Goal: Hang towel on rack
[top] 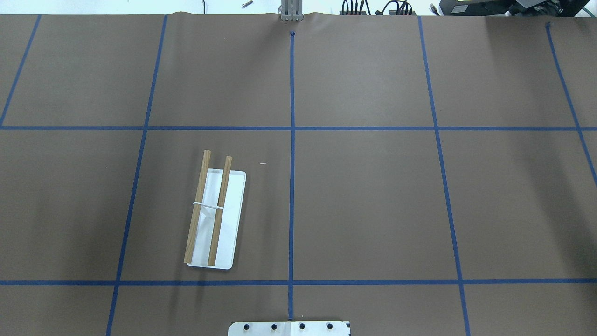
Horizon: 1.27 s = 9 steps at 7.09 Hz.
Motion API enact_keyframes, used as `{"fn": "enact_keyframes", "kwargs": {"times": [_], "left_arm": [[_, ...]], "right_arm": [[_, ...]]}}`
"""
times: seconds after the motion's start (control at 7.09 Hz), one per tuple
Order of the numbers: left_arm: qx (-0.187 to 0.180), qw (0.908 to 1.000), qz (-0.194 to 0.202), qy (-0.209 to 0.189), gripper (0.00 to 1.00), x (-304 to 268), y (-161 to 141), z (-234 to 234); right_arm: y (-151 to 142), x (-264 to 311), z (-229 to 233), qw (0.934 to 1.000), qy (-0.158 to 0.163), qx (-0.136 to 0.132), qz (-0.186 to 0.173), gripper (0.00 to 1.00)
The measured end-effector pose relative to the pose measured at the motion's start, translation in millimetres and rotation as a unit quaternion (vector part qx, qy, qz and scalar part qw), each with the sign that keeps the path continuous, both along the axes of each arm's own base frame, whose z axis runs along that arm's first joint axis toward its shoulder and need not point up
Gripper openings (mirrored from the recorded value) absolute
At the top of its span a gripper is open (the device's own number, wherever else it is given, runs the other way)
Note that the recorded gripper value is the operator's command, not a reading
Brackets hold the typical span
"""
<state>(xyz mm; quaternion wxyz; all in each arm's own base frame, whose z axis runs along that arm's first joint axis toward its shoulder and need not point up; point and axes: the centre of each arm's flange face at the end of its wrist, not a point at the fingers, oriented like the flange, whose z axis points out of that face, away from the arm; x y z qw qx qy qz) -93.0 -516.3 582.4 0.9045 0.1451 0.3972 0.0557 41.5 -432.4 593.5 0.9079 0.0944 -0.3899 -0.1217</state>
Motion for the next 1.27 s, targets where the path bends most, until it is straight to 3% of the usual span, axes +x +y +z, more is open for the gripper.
{"fn": "enact_keyframes", "kwargs": {"times": [0.28, 0.56, 0.85, 1.27], "left_arm": [[0.001, 1.0, 0.003, 0.001, 0.98, 3.0, -0.4, 3.3], [0.001, 1.0, 0.003, 0.001, 0.98, 3.4, -0.2, 3.3], [0.004, 1.0, 0.003, 0.001, 0.98, 3.5, -0.2, 1.1], [0.006, 1.0, 0.003, 0.001, 0.98, 3.5, -0.2, 0.0]], "right_arm": [[78.8, 0.5, 56.3, 0.9997, -0.002, -0.025, -0.006, 1.0], [146.2, 0.3, 104.8, 0.9965, 0.003, -0.082, -0.016, 1.0], [177.3, -3.3, 144.9, 0.9925, 0.011, -0.115, -0.039, 1.0], [186.1, -20.2, 177.4, 0.9883, 0.014, -0.13, -0.078, 1.0]]}}
